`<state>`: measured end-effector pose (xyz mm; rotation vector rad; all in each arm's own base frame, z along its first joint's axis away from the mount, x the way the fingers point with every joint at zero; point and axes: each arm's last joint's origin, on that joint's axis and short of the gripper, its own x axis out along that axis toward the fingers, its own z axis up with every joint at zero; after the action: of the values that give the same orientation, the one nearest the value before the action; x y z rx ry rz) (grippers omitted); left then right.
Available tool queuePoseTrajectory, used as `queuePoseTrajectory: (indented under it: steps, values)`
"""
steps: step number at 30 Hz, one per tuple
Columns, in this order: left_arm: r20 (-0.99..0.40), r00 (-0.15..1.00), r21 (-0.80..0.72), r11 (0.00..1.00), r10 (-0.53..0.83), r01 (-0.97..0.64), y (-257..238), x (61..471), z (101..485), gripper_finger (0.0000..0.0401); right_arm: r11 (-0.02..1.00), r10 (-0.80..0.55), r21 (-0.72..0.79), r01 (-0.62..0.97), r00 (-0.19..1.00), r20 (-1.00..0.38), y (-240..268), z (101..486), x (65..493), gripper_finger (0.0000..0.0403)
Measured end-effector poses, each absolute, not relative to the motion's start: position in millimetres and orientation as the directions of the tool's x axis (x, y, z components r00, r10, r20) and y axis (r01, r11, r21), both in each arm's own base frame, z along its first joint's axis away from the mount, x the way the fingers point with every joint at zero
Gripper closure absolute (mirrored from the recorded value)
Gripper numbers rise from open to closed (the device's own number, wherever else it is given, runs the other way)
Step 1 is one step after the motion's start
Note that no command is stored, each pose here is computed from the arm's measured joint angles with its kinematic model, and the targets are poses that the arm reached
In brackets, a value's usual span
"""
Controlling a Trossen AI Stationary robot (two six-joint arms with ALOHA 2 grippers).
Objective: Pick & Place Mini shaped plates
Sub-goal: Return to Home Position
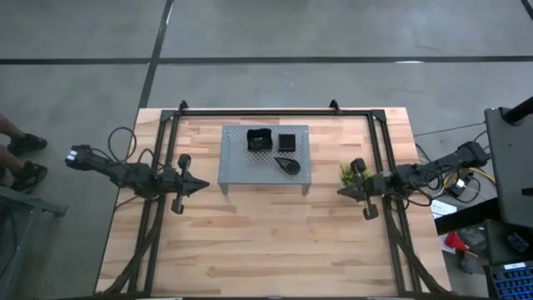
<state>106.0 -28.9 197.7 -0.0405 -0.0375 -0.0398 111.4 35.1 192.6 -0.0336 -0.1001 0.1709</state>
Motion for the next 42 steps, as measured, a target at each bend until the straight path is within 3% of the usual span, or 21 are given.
queuePoseTrajectory:
  steps: [8,17,25,29,32,35,42]
  values:
    - [-0.018,0.999,-0.034,0.999,-0.031,0.030,-26,99,191,0.0401,0.985,0.163,-0.076,-0.157,0.984,0.076,33,176,106,0.0394]
    - [-0.060,0.970,-0.017,0.972,0.234,-0.235,-19,99,174,0.0401,0.984,0.162,-0.079,-0.159,0.986,0.037,34,172,108,0.0394]
    - [-0.075,0.967,-0.074,0.966,0.242,-0.248,-19,99,165,0.0401,0.985,0.162,-0.054,-0.161,0.987,0.014,34,170,109,0.0394]
    - [-0.070,0.964,0.037,0.967,0.256,-0.254,-18,99,166,0.0401,0.985,0.162,-0.054,-0.161,0.987,0.016,34,170,109,0.0394]
    - [-0.055,0.932,0.103,0.931,0.357,-0.350,-15,98,170,0.0401,0.985,0.163,-0.053,-0.162,0.987,0.016,34,170,109,0.0394]
    - [-0.045,0.903,0.096,0.902,0.427,-0.422,-13,97,171,0.0401,0.985,0.163,-0.052,-0.162,0.987,0.016,34,170,109,0.0394]
    - [-0.051,0.900,0.098,0.899,0.433,-0.427,-13,97,170,0.0401,0.985,0.163,-0.052,-0.162,0.986,0.016,34,170,109,0.0394]
